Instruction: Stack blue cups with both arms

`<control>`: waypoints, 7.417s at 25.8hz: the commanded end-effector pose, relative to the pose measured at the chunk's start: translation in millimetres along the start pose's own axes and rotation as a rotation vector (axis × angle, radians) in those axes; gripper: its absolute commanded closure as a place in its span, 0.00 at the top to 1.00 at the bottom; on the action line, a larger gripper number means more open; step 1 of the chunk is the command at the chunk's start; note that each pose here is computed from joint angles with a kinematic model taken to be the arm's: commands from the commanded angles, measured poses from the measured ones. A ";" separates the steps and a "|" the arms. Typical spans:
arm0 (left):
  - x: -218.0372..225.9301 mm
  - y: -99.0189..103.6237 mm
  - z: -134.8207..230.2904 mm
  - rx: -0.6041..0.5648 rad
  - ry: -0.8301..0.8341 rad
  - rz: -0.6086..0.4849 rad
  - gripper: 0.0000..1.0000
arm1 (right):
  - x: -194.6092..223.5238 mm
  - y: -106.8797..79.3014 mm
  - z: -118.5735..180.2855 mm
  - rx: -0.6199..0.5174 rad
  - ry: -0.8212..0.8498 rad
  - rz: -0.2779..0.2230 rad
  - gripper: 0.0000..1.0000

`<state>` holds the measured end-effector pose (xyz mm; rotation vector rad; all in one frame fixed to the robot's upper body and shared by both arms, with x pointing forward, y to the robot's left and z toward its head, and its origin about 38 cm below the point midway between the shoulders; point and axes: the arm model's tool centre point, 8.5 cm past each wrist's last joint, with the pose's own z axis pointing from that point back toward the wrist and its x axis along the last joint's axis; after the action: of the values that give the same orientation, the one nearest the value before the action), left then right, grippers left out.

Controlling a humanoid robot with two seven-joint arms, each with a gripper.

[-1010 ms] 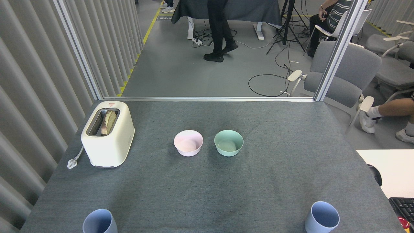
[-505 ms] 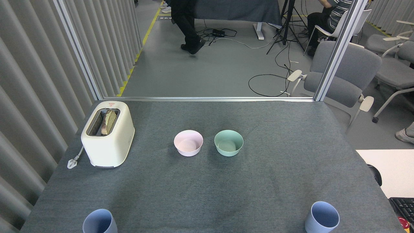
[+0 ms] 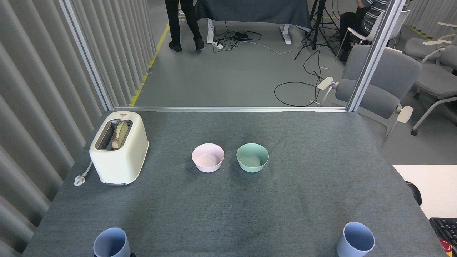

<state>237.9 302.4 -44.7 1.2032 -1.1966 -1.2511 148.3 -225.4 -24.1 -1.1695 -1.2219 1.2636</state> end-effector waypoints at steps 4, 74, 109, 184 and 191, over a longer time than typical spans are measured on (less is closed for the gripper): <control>-4.2 -5.7 -14.9 -0.010 0.013 -0.003 1.00 | 0.7 0.8 0.8 0.002 0.000 -0.002 1.00; 195.0 0.4 -39.2 0.041 -0.387 0.011 1.00 | -5.4 12.9 4.5 0.038 0.028 0.021 1.00; 68.4 21.3 52.5 0.026 -0.122 0.021 1.00 | -91.6 25.9 -54.8 0.106 0.237 0.101 1.00; 66.4 21.5 47.0 0.037 -0.066 0.014 1.00 | 212.5 -95.0 -185.3 -0.087 -0.435 0.015 0.73; 65.8 21.1 47.2 0.036 -0.065 0.013 1.00 | 212.1 -87.8 -184.5 -0.067 -0.434 0.020 0.73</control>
<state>189.9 236.8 -24.2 1.1865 -1.2782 -1.2730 324.7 -2.6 59.7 -0.9827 -1.5828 1.5521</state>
